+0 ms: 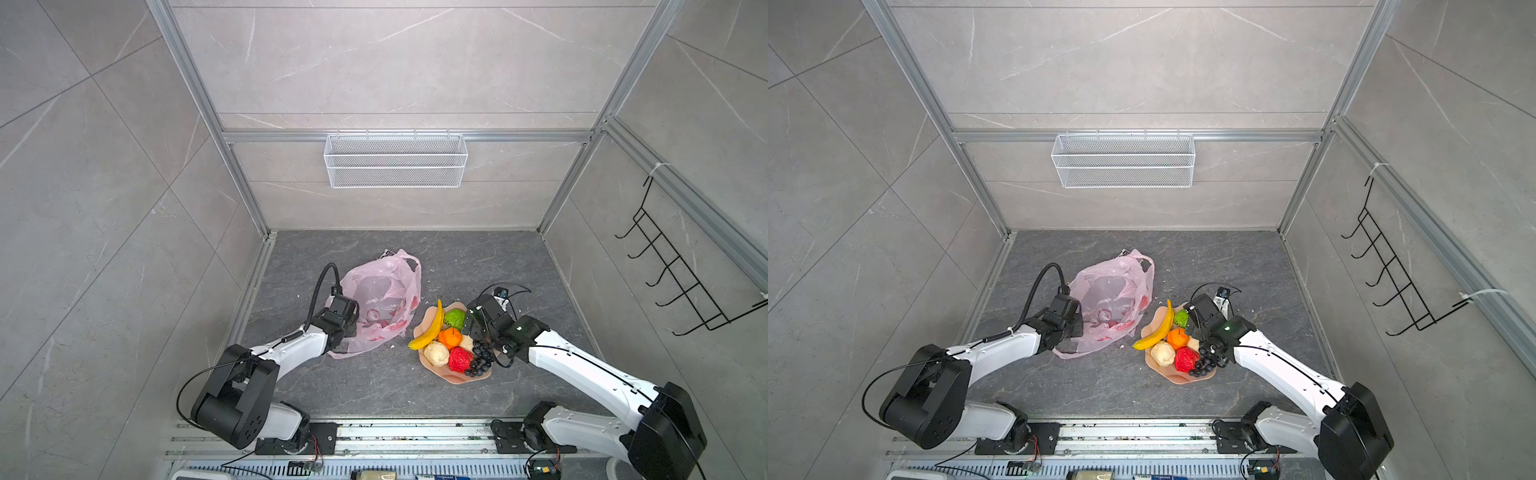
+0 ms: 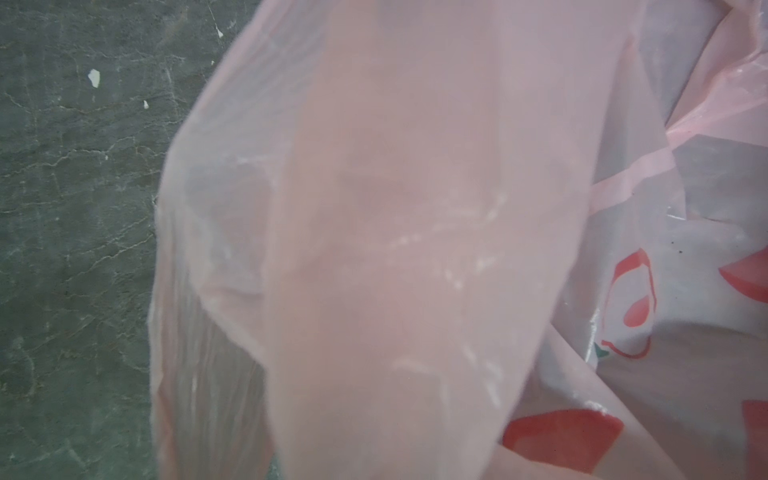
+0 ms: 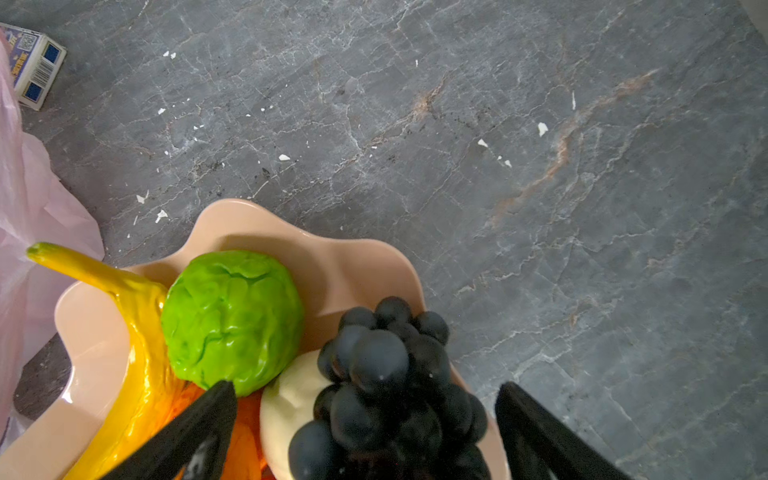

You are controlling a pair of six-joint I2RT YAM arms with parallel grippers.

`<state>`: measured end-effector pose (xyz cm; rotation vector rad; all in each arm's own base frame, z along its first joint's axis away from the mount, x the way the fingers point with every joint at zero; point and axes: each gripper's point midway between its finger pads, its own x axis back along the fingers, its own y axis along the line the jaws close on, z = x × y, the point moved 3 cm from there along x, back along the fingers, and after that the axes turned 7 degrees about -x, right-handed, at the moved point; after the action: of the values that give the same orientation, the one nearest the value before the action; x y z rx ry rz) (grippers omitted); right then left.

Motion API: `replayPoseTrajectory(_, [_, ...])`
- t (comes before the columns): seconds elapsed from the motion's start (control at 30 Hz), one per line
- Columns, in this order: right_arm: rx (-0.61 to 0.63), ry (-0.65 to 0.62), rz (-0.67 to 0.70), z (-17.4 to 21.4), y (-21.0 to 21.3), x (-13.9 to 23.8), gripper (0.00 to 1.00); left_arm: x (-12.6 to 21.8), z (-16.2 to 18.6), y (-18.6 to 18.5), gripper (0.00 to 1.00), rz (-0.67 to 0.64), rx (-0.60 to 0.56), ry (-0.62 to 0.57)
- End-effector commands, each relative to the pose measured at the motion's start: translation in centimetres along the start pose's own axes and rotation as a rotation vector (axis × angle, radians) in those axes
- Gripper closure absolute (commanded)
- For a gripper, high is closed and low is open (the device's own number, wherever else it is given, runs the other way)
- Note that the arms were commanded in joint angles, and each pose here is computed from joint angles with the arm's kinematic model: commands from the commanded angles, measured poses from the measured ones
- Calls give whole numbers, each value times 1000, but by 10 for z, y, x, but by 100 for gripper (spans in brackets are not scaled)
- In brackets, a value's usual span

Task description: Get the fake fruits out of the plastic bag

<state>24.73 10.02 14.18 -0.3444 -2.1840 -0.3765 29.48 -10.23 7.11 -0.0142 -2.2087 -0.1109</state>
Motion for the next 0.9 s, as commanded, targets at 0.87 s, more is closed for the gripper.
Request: replayPoseTrajectory(0.87, [-136,-70,-105,-1,-45,55,1,17,-192,-127,100,375,-186,-234])
